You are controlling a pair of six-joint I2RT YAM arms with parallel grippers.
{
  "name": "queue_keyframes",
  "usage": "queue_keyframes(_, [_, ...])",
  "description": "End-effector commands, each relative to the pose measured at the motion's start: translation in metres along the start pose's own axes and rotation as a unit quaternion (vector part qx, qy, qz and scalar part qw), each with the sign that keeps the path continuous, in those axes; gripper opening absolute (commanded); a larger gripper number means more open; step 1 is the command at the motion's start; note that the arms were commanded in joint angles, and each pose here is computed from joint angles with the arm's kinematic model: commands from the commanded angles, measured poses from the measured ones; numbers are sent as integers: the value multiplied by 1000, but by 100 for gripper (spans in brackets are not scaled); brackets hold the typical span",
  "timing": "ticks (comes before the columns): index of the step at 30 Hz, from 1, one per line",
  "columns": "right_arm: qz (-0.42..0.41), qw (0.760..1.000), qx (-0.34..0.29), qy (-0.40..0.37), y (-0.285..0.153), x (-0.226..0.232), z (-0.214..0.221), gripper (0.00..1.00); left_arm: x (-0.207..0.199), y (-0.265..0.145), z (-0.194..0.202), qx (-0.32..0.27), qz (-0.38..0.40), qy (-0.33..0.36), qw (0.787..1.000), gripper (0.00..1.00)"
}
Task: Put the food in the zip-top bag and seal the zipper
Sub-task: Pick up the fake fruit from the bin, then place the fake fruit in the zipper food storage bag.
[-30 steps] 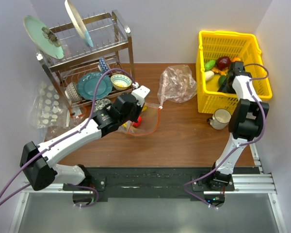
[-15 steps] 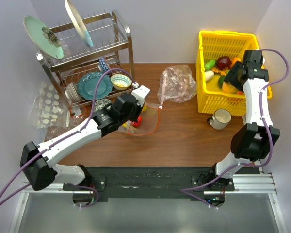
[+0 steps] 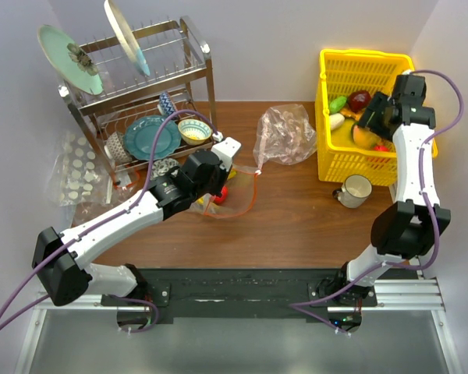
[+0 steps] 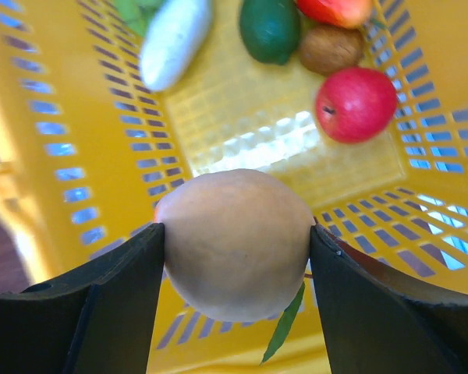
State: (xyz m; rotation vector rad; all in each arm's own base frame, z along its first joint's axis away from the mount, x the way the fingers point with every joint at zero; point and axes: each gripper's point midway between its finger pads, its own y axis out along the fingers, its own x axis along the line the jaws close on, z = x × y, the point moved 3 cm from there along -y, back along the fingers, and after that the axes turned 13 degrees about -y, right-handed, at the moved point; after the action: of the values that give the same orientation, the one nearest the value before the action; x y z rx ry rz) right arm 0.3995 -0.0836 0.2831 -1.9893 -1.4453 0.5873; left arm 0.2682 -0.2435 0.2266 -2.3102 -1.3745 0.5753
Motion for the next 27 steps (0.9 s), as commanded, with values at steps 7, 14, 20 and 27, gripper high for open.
queue_keyframes(7, [-89, 981, -150, -78, -121, 66, -56, 46, 1, -1, -8, -18, -1, 4, 1000, 0])
queue_keyframes(14, [-258, 945, -178, -97, -174, 128, -42, 38, 2, 1, -8, -16, -4, 6, 1000, 0])
queue_keyframes(20, [-375, 907, -156, -108, -191, 175, -5, 38, 2, 2, -7, -15, -6, 6, 1000, 0])
queue_keyframes(27, [-470, 871, -92, -108, -181, 211, 60, 38, 1, 2, -8, -16, -3, 1, 1000, 0])
